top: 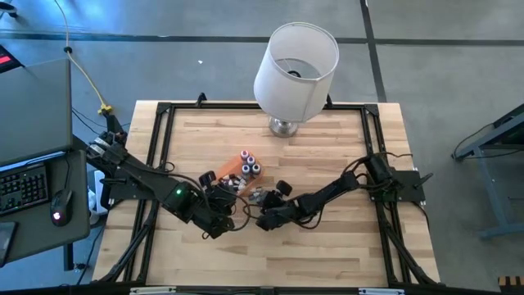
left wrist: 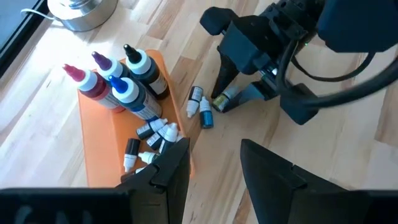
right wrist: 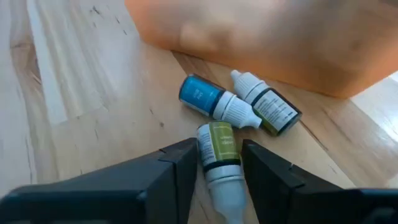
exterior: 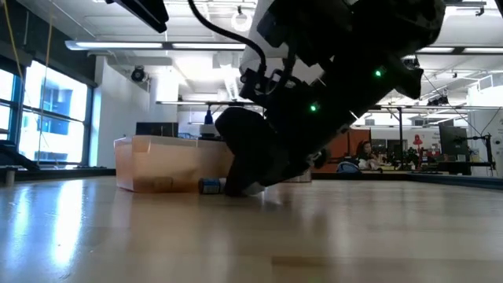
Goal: Pick & Place food coloring
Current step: Put the bottom small green food coloring bottle into the bin
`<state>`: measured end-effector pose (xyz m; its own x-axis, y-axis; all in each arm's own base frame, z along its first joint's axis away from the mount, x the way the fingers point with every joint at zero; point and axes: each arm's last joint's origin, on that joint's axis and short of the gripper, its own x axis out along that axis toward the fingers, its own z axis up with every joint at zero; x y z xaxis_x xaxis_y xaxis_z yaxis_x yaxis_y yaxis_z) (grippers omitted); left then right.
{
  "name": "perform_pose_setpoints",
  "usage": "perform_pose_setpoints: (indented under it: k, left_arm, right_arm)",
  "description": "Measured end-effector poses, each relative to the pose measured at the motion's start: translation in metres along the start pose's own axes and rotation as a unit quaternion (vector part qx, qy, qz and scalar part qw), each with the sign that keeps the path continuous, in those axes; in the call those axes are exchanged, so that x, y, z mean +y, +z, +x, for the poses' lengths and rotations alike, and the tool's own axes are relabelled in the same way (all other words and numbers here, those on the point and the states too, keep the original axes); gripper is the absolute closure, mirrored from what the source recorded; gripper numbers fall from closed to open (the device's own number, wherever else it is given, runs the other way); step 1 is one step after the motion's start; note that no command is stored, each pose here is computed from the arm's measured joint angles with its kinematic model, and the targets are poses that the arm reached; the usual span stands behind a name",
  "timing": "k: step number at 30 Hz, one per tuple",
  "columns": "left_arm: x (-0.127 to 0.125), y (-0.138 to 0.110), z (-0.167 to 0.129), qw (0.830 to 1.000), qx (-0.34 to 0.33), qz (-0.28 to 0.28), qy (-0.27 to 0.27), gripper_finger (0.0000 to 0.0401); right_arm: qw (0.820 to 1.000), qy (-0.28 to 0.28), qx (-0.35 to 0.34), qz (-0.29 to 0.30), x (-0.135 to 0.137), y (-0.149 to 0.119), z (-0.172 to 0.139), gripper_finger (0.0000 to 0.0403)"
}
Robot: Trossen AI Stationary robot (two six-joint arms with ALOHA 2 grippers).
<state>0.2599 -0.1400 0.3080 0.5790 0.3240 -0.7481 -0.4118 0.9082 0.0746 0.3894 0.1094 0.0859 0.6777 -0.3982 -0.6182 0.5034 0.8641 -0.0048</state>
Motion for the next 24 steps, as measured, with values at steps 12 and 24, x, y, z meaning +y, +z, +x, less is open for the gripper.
perform_pose_setpoints:
  k: [12, 24]
  left_arm:
    - [0.000, 0.000, 0.000, 1.000, 0.000, 0.004, 0.000, 0.0261]
    - [0.000, 0.001, 0.000, 1.000, -0.001, 0.010, -0.004, 0.0261]
  right_arm:
    - [0.996, 0.069, -0.008, -0.057, 0.012, 0.019, -0.016, 0.0340]
    - [0.988, 0.039, -0.126, -0.075, 0.006, 0.120, -0.007, 0.0335]
